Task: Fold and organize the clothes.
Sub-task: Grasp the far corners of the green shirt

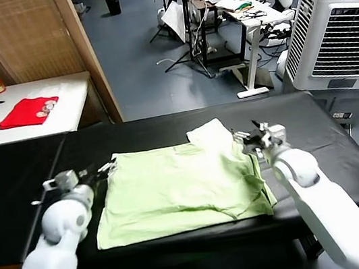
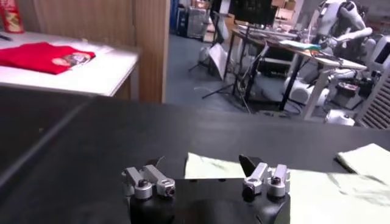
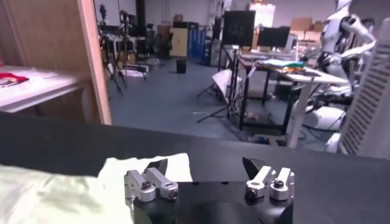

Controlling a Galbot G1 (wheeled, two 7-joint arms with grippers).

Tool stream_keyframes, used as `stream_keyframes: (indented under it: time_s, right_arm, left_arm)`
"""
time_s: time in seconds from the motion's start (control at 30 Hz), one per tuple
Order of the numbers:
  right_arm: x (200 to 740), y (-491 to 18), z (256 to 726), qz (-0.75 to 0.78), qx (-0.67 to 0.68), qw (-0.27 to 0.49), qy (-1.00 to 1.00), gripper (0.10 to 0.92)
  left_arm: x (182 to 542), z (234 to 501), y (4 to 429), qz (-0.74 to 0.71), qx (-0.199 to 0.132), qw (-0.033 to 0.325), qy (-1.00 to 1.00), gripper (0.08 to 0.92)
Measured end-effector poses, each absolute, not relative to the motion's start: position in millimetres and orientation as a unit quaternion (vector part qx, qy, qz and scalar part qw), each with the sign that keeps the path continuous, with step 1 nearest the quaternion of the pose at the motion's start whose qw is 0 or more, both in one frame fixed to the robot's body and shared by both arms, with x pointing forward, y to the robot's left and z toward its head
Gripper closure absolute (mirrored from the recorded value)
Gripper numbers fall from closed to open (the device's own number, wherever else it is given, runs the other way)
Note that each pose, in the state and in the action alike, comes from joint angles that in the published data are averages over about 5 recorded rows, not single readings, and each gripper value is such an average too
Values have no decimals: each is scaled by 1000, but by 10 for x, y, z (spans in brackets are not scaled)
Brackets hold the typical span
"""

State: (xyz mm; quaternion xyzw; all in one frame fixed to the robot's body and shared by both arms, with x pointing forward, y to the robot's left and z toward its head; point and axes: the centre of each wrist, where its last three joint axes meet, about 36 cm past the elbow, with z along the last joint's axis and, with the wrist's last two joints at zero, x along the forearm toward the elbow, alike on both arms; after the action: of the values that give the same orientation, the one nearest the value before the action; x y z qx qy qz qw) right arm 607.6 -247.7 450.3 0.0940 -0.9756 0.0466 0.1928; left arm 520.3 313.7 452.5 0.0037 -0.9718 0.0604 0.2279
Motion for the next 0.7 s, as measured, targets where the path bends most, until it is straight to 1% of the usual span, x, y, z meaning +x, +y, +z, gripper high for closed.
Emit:
stream_keyframes:
  time_s: [0.1, 0.23, 0.37, 0.53, 0.63, 0.7]
  right_arm:
    - [6269, -2421, 4460, 50, 96, 212, -971, 224]
    - [6440, -2332, 4404, 54, 98, 230, -967, 224]
    - [6543, -2263, 4342, 57, 96, 247, -962, 224]
    - [6601, -2205, 4257, 48, 96, 267, -958, 224]
    - [6605, -2180, 4223, 43, 99, 273, -956, 231]
    - [6602, -2172, 4204, 40, 100, 276, -955, 268]
  left_arm:
    - [5400, 4456, 3122, 61, 5, 241, -969, 201]
    - [5574, 4363, 3136, 66, 12, 258, -964, 201]
    - [5675, 4277, 3175, 73, 15, 272, -959, 201]
    - [5749, 4226, 3209, 76, 4, 278, -958, 201]
    - [5778, 4207, 3222, 74, 2, 279, -958, 235]
    - [5793, 4192, 3236, 74, 2, 280, -957, 298]
